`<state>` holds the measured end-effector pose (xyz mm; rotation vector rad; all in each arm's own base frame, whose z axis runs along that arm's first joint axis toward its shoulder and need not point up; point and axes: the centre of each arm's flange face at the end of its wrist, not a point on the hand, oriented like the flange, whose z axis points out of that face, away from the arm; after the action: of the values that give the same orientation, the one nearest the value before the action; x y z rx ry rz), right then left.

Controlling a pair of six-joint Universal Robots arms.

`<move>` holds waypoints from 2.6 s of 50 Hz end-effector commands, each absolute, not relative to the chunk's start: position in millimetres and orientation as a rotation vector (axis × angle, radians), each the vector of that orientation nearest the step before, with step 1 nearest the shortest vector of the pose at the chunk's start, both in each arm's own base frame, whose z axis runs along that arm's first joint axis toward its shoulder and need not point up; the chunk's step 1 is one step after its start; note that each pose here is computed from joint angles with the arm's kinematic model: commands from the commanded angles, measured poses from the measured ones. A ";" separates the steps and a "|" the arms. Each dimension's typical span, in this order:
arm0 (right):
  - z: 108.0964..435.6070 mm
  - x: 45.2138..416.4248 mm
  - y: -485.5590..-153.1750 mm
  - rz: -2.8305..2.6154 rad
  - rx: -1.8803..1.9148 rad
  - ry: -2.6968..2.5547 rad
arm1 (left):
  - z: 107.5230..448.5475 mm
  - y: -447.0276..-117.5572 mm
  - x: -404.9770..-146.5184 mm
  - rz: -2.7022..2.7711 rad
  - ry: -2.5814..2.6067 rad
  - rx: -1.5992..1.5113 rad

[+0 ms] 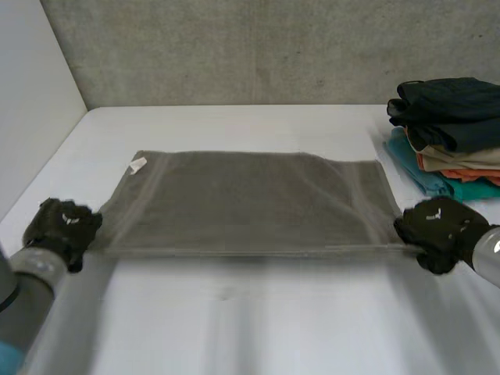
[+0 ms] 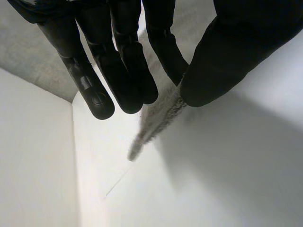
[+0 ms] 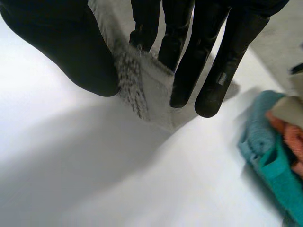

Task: Fold the laundry.

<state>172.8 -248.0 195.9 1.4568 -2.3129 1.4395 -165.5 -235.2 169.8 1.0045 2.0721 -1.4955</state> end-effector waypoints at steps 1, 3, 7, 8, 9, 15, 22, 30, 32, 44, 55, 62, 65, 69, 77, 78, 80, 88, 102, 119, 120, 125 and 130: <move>210.8 161.9 -205.1 1.085 1.755 -2.295 | 176.1 -178.7 -154.7 -1.236 1.993 1.266; 211.5 156.1 -200.5 1.026 1.775 -2.316 | 179.3 -165.3 -152.4 -1.194 1.998 1.310; 213.7 146.2 -200.9 0.971 1.816 -2.316 | 184.7 -162.1 -154.2 -1.221 1.974 1.318; 211.7 145.3 -205.4 0.990 1.806 -2.307 | 185.6 -164.2 -154.9 -1.235 1.968 1.314; 210.6 145.1 -208.3 1.006 1.790 -2.307 | 187.0 -167.1 -155.6 -1.254 1.957 1.306; 195.7 153.5 -249.7 1.151 1.619 -2.339 | 188.5 -222.7 -179.0 -1.489 1.809 1.246; 187.3 173.7 -289.2 1.252 1.468 -2.220 | 173.6 -294.4 -222.6 -1.697 1.675 1.157; 171.0 202.6 -329.5 1.402 1.401 -2.011 | 151.6 -357.9 -252.6 -1.796 1.566 1.049; 165.3 207.5 -340.7 1.439 1.386 -1.976 | 145.5 -365.2 -258.0 -1.803 1.562 1.053; 148.4 228.7 -384.5 1.541 1.294 -1.843 | 115.1 -395.4 -282.1 -1.838 1.533 1.059; 192.8 224.2 -391.2 1.758 1.059 -1.839 | 127.0 -381.9 -289.2 -1.800 1.554 0.964; 225.8 202.6 -344.2 1.838 1.016 -2.103 | 165.1 -339.1 -270.4 -1.808 1.655 0.895; 216.8 191.5 -327.2 1.760 1.053 -2.278 | 174.8 -314.8 -260.0 -1.851 1.751 0.845; 184.4 176.1 -296.0 1.568 1.089 -2.596 | 178.5 -288.1 -248.7 -1.914 1.893 0.758; 145.7 160.0 -278.0 1.569 1.048 -2.628 | 160.1 -254.3 -237.3 -1.920 2.098 0.723; 143.6 159.4 -277.9 1.578 1.046 -2.616 | 158.7 -252.7 -237.3 -1.917 2.104 0.734; 140.3 159.0 -277.9 1.599 1.045 -2.593 | 154.7 -249.9 -237.0 -1.907 2.118 0.757; 134.4 157.7 -285.9 1.676 1.036 -2.511 | 153.6 -249.4 -237.0 -1.904 2.120 0.763; 130.2 155.9 -291.3 1.686 1.040 -2.470 | 153.7 -249.4 -236.5 -1.904 2.120 0.762; 150.1 44.6 -315.8 1.383 0.990 -2.174 | 157.2 -246.3 -234.3 -1.907 2.116 0.756; 152.3 39.0 -316.8 1.367 0.992 -2.152 | 157.2 -246.3 -234.3 -1.907 2.116 0.756; 168.2 32.8 -318.3 1.346 1.046 -2.027 | 159.6 -245.6 -234.9 -1.917 2.110 0.754; 187.1 91.5 -308.1 1.507 1.242 -1.893 | 163.3 -244.5 -234.8 -1.929 2.102 0.748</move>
<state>36.7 -317.5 166.2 1.0504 -2.0429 1.3558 -234.6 -245.7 159.5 0.7532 2.1105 -1.9158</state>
